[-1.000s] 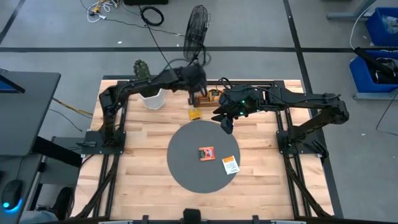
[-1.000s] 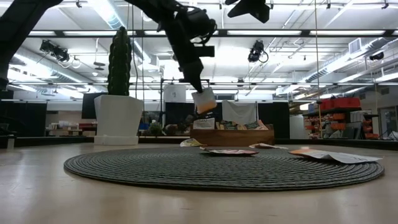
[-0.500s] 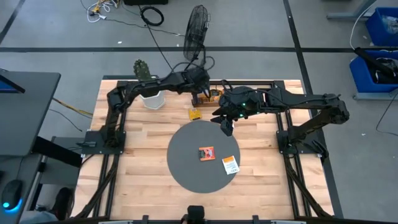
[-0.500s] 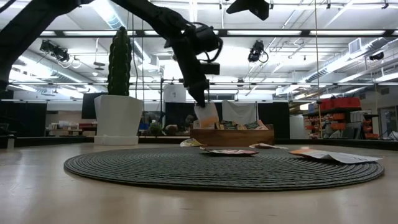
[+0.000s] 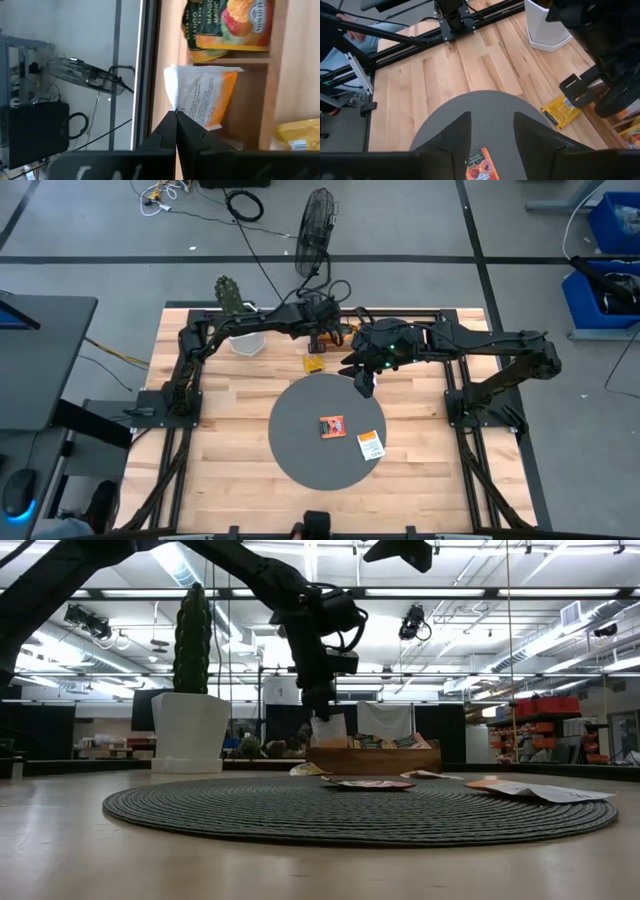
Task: Pick & Place Tea
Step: Put the white tea bag into the left section of the wooden organizer
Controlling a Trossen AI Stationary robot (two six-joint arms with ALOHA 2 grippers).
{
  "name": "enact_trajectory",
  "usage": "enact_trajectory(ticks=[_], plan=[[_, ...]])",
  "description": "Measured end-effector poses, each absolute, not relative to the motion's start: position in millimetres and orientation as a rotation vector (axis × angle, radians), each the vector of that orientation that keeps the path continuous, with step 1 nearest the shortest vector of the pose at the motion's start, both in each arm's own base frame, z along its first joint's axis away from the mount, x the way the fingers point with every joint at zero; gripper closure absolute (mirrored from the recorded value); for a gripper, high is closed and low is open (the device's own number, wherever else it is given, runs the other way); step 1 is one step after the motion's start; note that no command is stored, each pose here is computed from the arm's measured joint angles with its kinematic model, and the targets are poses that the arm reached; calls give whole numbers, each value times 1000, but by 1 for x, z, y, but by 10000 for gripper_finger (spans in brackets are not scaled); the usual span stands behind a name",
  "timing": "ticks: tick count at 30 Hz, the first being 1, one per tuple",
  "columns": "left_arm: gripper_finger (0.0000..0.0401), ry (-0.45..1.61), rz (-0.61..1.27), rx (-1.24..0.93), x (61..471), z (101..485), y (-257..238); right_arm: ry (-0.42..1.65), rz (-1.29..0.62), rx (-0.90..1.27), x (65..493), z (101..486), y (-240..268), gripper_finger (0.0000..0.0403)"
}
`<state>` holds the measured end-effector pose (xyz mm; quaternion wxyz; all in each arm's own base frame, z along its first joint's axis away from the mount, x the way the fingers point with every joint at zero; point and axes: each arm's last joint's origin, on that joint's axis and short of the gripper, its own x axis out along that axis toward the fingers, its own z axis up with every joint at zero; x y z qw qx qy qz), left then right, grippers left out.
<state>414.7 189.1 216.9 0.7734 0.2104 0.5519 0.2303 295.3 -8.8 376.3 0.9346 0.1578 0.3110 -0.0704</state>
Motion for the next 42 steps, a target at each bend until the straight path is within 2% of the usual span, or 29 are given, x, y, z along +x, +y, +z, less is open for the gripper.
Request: enact_trajectory(ticks=[22, 32, 42], plan=[[393, 1241, 516, 438, 416, 201, 194, 633, -143, 322, 296, 377, -9, 248], [327, 1230, 488, 422, 417, 200, 192, 634, -143, 321, 295, 376, -9, 248], [242, 1228, 570, 432, 412, 210, 194, 717, -186, 307, 289, 371, -10, 248]])
